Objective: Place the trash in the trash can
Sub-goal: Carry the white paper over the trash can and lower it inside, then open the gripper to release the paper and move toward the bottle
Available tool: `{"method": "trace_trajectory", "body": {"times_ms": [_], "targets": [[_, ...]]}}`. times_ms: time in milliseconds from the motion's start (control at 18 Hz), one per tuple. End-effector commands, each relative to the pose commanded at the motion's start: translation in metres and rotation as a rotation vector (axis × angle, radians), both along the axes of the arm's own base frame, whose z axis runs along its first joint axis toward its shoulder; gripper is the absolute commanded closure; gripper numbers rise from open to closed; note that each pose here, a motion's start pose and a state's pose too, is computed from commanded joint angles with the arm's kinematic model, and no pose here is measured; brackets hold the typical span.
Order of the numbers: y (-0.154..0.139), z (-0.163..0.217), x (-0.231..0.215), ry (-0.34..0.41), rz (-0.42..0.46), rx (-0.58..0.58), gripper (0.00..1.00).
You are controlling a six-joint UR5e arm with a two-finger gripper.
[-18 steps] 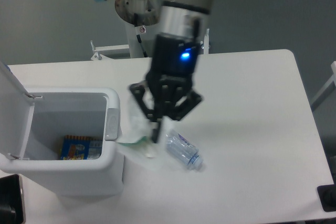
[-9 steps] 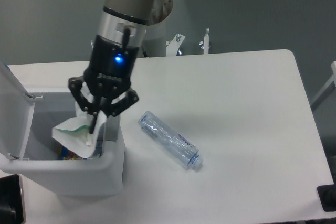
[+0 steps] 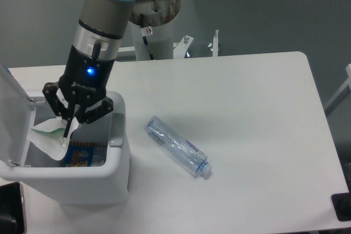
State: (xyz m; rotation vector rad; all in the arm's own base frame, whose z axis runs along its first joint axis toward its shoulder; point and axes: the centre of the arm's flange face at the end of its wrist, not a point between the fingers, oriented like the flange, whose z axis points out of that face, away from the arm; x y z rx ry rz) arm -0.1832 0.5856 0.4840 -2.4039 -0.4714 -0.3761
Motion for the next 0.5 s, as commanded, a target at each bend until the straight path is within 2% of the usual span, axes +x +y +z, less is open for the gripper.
{"method": "trace_trajectory", "body": {"times_ms": [56, 111, 167, 278, 333, 389, 500], "targets": [[0.001, -0.001, 0.001, 0.009, -0.012, 0.002, 0.88], [0.001, -0.002, 0.0, 0.013, -0.018, 0.002, 0.78], [0.002, -0.001, 0.0, 0.016, -0.02, 0.004, 0.58], [0.002, 0.005, -0.001, 0.03, -0.027, 0.013, 0.31], [0.002, 0.007, -0.001, 0.034, -0.026, 0.015, 0.1], [0.001, 0.007, -0.001, 0.033, -0.024, 0.013, 0.0], [-0.003, 0.008, -0.013, 0.032, -0.004, 0.015, 0.0]]}}
